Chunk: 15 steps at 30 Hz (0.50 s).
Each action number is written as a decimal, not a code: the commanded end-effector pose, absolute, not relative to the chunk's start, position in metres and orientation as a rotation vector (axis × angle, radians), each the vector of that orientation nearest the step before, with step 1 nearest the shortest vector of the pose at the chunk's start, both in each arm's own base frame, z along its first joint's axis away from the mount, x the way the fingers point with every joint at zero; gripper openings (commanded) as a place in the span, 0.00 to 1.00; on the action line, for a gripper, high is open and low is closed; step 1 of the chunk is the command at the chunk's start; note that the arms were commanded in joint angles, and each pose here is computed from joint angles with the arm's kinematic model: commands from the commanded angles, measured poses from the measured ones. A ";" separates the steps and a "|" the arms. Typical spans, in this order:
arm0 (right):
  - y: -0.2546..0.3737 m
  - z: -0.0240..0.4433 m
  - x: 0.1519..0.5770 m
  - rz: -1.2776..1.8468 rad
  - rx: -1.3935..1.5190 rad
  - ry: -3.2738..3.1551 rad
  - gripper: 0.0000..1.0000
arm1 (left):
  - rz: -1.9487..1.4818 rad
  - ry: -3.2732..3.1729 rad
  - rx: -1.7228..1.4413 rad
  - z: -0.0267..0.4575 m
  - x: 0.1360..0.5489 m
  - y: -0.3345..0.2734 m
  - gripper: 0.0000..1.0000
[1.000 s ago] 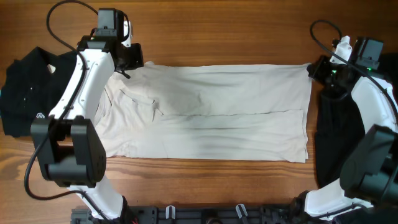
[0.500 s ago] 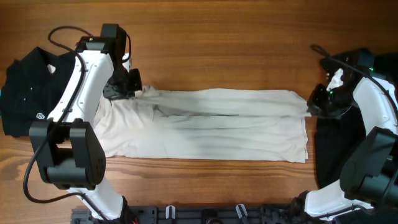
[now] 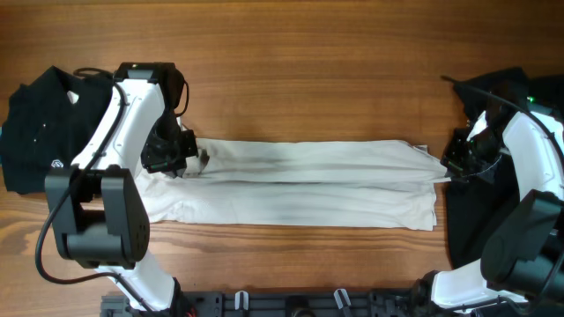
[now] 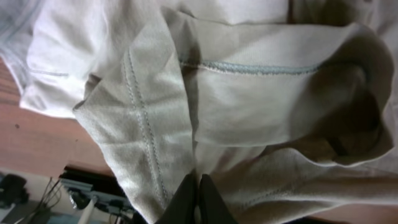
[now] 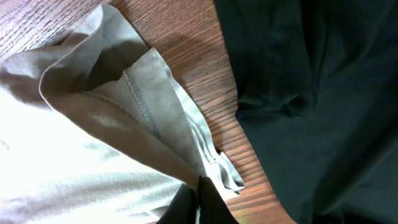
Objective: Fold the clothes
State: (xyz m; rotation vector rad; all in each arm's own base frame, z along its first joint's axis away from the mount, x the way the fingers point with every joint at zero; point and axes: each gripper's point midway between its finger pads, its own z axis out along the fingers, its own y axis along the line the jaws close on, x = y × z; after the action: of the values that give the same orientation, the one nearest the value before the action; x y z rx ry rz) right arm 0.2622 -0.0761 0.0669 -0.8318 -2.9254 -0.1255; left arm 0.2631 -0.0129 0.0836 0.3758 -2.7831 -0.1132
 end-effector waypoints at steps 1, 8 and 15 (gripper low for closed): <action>-0.081 0.072 0.257 -0.079 -0.822 -2.929 0.06 | -0.183 -2.782 0.394 0.091 0.257 -0.003 0.06; -0.082 0.072 0.262 -0.095 -0.836 -2.948 0.50 | -0.156 -2.904 0.423 0.083 0.286 -0.003 0.32; -0.038 0.093 0.294 -0.584 -0.568 -3.109 0.52 | 0.035 -2.976 0.487 0.093 0.308 -0.004 0.33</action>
State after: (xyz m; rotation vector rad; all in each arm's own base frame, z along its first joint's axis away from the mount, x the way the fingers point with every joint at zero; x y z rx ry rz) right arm 0.2743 -0.0630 0.0694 -0.7435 -2.9838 -0.2814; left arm 0.2954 0.0051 0.0797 0.4867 -2.9084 -0.1124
